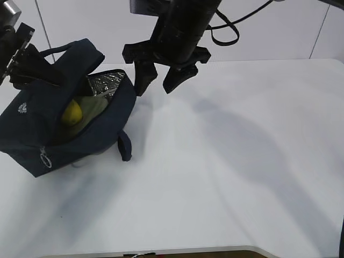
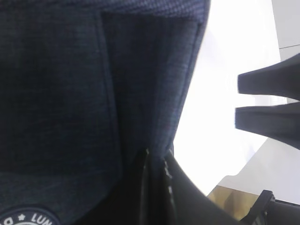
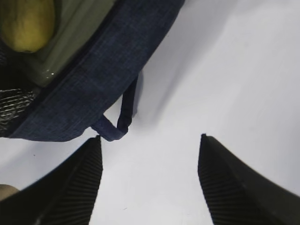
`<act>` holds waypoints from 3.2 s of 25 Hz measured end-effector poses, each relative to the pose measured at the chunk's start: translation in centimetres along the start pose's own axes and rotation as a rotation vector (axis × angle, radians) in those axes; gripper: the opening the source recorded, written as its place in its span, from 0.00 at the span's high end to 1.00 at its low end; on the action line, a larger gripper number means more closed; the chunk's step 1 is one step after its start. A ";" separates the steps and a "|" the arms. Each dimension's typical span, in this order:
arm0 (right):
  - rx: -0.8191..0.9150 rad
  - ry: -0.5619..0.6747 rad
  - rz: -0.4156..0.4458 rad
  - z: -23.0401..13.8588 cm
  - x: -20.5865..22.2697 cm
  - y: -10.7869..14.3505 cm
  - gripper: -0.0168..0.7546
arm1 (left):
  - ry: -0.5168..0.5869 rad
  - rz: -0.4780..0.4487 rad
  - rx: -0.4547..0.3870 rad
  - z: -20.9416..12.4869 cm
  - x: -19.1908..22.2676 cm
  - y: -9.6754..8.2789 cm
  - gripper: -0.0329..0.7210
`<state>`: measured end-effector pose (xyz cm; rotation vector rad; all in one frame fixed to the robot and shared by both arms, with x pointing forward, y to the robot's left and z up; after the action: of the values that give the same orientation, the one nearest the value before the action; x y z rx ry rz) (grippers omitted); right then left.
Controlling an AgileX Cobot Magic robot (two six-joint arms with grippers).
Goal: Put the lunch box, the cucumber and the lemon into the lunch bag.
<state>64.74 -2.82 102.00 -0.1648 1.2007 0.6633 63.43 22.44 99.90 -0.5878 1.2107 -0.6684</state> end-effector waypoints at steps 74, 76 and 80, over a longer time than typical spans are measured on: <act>0.263 -0.090 0.163 1.7 11.0 -0.8 0.96 | 0.000 0.000 -0.017 0.0 0.0 0.0 0.98; 0.243 -0.084 0.164 1.6 11.0 -0.7 0.96 | 0.001 0.002 -0.030 0.0 0.0 0.0 0.98; 0.163 -0.044 0.153 0.9 11.1 -0.8 0.96 | 0.015 0.032 -0.060 -0.2 0.0 0.4 0.98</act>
<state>68.14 1.27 92.22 0.0783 1.2272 0.6951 63.28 22.74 99.53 -0.6125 1.2555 -0.6124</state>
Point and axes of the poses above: a point on each arm's last joint axis where the gripper is mounted, x pointing out along that axis toward the gripper, y along the wrist's bending axis when the last joint is at zero, z = x × y, the point moved 5 cm from there along x, pointing out along that axis toward the gripper, and after that the axes turned 5 degrees about -x, right-handed, at the moved point
